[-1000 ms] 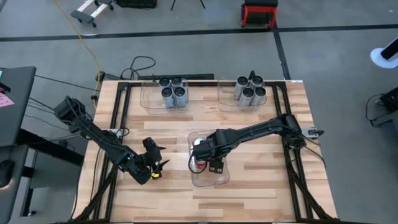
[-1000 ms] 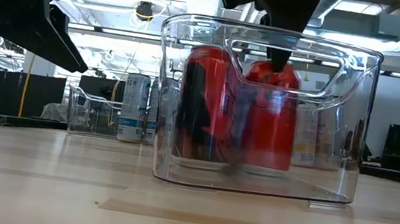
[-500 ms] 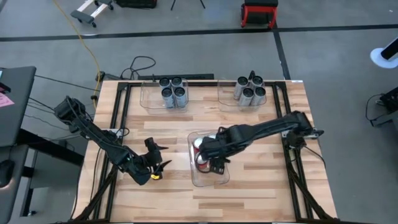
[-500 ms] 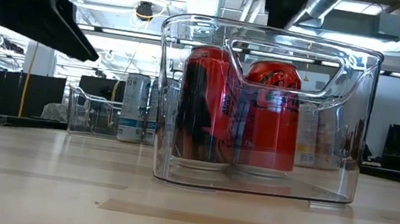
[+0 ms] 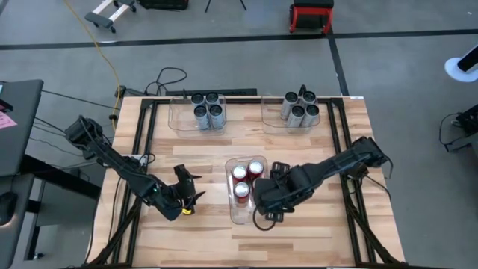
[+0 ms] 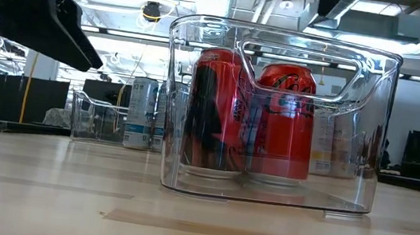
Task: Sort soda cans
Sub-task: Return to Home Position
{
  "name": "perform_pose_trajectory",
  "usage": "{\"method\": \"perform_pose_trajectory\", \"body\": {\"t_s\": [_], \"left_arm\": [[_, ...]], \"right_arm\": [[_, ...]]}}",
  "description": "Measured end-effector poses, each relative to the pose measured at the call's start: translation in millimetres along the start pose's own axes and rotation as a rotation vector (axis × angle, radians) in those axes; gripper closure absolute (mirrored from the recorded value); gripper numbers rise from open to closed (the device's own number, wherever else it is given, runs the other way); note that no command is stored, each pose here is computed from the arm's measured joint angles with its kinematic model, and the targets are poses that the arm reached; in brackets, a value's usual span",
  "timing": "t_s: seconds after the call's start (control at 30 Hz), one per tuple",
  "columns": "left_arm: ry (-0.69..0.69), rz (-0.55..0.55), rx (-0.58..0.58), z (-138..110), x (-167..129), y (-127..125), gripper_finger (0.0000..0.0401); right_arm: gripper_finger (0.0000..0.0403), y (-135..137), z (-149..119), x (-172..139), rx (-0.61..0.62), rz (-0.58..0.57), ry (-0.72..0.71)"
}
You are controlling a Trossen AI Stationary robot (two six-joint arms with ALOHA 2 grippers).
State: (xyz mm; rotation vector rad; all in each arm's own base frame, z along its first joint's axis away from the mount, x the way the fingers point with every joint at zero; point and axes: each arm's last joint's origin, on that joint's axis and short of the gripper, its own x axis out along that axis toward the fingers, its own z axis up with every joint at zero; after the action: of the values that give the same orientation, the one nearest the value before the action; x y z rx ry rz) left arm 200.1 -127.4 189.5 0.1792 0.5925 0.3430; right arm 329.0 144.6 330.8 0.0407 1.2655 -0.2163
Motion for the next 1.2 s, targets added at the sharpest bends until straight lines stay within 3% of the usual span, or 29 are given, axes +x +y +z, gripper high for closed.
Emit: {"method": "perform_pose_trajectory", "body": {"t_s": [0.17, 0.27, 0.5, 0.6, 0.8, 0.93, 1.1, 1.2], "left_arm": [[-0.011, 0.025, -0.130, 5.6, 2.7, 2.9, 0.0134], [0.005, -0.018, -0.094, 10.2, 1.7, 1.4, 0.0134], [-0.001, -0.032, -0.085, 26.0, 0.0, 2.2, 0.0134], [-0.009, 0.010, -0.066, 34.1, -2.4, 4.7, 0.0138], [-0.051, 0.076, -0.053, 45.5, -20.9, 16.3, 0.0179], [-0.104, 0.071, -0.060, 44.2, -41.4, 22.4, 0.0222], [-0.233, 0.160, 0.012, 38.1, -70.1, 23.2, 0.0279], [-0.234, 0.148, 0.037, 36.3, -77.5, 29.5, 0.0304]], "right_arm": [[0.0070, 9.9, -6.1, 2.8, -0.088, -0.041, -0.034], [0.0074, 10.9, -6.9, 2.3, -0.116, -0.052, -0.040], [0.0084, -7.1, -0.3, 1.7, 0.011, -0.347, -0.193], [0.0104, -7.7, -1.6, 0.0, 0.028, -0.380, -0.213], [0.0181, 2.8, -9.0, -4.1, 0.036, -0.392, -0.252], [0.0267, 16.9, -20.4, -12.2, -0.004, -0.484, -0.361], [0.0381, 25.6, -38.0, -22.6, 0.023, -0.617, -0.512], [0.0392, 28.7, -45.7, -27.5, -0.044, -0.666, -0.569]]}}
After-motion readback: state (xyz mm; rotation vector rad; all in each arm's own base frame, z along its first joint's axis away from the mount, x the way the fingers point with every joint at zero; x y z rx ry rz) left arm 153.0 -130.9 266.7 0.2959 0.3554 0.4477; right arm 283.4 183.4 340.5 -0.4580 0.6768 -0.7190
